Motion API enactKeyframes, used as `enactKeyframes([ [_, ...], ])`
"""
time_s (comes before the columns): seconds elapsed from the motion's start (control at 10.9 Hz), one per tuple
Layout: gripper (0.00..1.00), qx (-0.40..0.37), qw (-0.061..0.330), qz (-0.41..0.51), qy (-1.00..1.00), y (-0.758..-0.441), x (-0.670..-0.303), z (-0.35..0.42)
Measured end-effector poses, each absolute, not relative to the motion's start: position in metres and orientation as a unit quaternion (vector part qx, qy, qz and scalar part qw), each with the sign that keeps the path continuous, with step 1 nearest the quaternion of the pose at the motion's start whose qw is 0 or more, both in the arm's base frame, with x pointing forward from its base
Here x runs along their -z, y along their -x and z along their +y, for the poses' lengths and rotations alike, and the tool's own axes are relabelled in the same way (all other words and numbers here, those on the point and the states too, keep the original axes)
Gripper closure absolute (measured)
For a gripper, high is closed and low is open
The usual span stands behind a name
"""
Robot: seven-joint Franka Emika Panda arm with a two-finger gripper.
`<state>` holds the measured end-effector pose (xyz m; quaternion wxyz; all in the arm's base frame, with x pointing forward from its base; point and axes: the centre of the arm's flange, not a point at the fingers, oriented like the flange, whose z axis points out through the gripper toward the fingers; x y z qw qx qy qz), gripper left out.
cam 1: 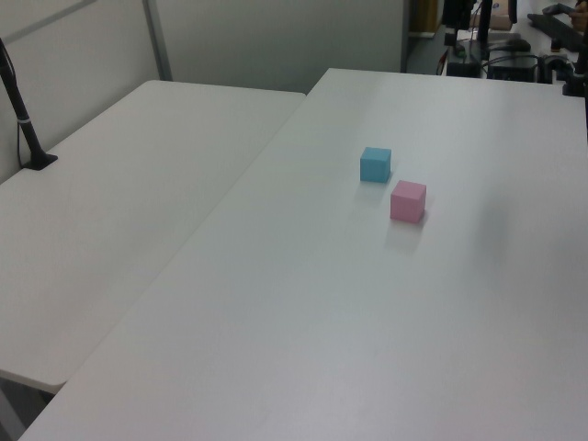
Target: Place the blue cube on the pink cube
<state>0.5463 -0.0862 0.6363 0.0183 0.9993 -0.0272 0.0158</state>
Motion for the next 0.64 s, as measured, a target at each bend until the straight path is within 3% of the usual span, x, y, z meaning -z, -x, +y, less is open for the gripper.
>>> enactKeyframes([
  [0.64,0.00,-0.015,0.018,-0.025,-0.999,-0.5468,-0.6351,-0.0841],
])
